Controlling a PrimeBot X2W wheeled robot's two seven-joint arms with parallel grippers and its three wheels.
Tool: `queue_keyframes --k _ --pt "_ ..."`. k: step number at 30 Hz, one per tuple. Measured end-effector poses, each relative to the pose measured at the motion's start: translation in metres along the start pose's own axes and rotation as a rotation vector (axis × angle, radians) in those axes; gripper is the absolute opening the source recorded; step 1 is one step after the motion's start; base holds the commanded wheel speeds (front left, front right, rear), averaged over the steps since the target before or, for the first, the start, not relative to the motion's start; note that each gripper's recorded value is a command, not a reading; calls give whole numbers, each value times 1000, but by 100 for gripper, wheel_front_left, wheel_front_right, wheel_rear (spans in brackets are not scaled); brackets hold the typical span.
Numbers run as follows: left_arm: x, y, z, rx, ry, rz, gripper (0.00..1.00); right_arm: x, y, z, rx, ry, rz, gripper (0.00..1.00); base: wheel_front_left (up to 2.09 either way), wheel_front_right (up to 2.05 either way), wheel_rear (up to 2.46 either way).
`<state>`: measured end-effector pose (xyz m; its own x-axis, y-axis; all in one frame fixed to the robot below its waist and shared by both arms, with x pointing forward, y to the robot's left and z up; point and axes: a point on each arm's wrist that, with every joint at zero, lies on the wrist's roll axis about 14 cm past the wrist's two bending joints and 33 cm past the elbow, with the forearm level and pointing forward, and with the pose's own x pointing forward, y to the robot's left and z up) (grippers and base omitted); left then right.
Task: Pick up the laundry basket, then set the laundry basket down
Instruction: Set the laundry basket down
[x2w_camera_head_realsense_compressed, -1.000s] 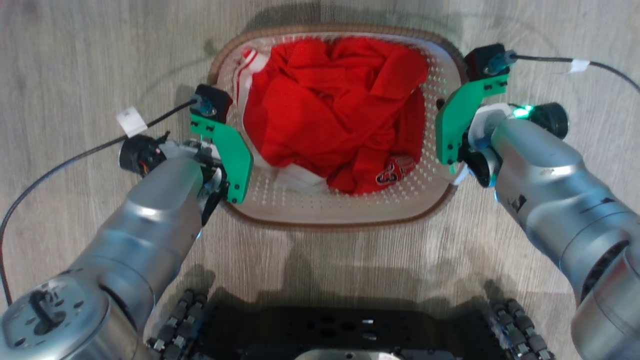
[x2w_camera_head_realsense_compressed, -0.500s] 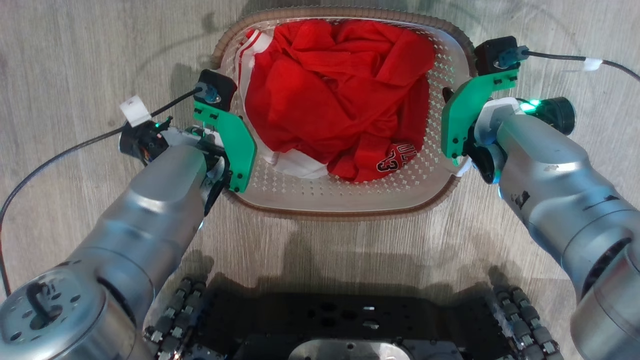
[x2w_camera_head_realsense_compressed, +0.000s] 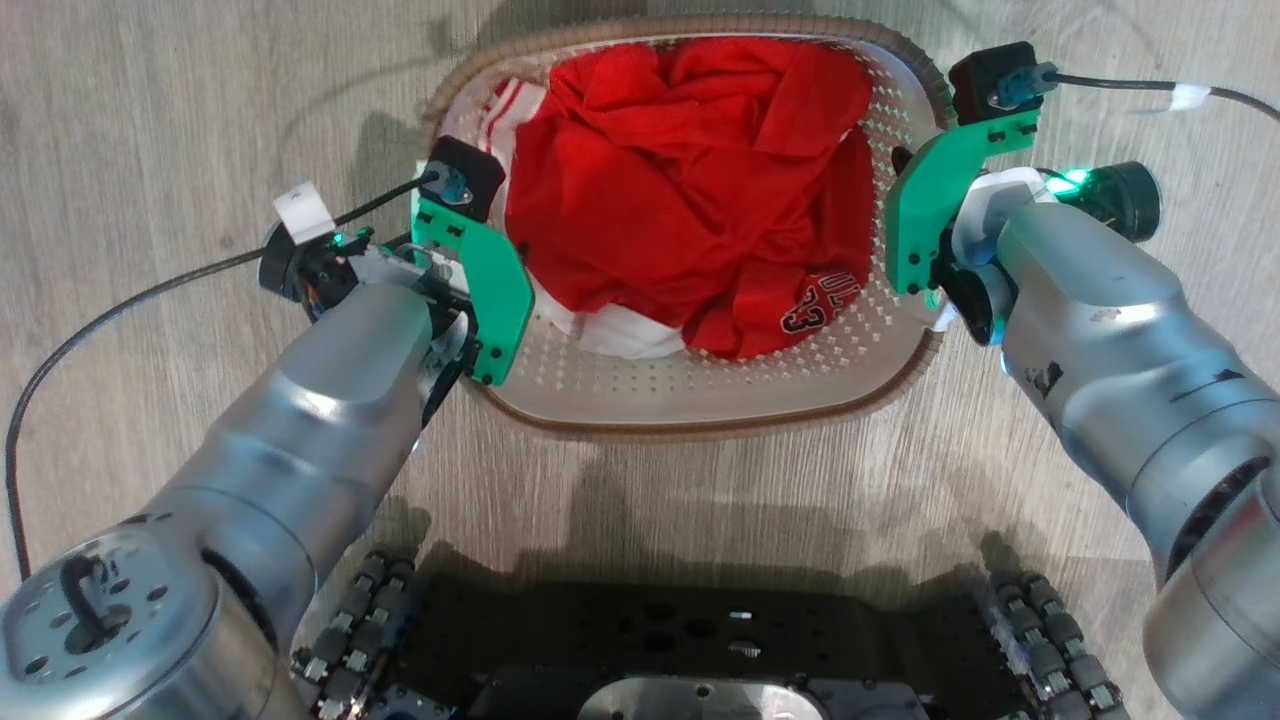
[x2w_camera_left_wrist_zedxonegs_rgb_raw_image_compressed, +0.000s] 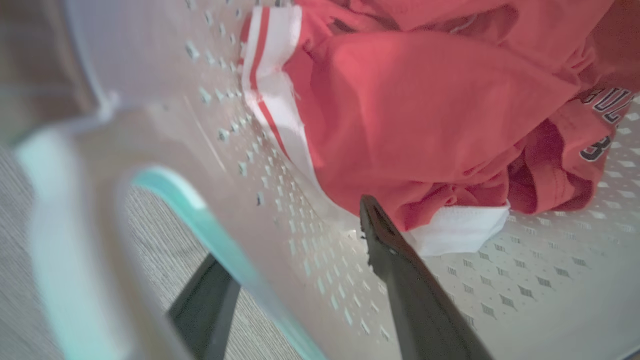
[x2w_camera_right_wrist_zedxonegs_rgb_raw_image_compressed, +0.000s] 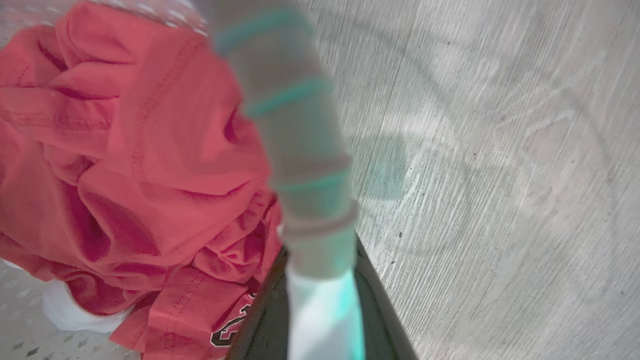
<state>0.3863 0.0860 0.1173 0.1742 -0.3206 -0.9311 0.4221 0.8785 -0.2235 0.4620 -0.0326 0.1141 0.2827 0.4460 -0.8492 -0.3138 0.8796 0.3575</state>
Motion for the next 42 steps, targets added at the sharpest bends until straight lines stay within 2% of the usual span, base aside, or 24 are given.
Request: queue_keyframes --k 9,32,40,41,42 --pt "0 2 6 -1 -34 22 100 1 1 -2 0 20 2 0 0 0 0" --pt "-8 13 42 17 -213 81 100 -1 -6 7 148 -15 -22 0 0 0 0" --pt "-9 13 45 17 -223 89 100 -2 -8 9 170 -29 -28 0 0 0 0" --pt "-9 13 45 17 -223 88 100 -2 -9 8 172 -28 -30 14 0 0 0" --pt "-9 12 45 17 -224 86 100 -3 -12 7 172 -30 -35 64 0 0 0"
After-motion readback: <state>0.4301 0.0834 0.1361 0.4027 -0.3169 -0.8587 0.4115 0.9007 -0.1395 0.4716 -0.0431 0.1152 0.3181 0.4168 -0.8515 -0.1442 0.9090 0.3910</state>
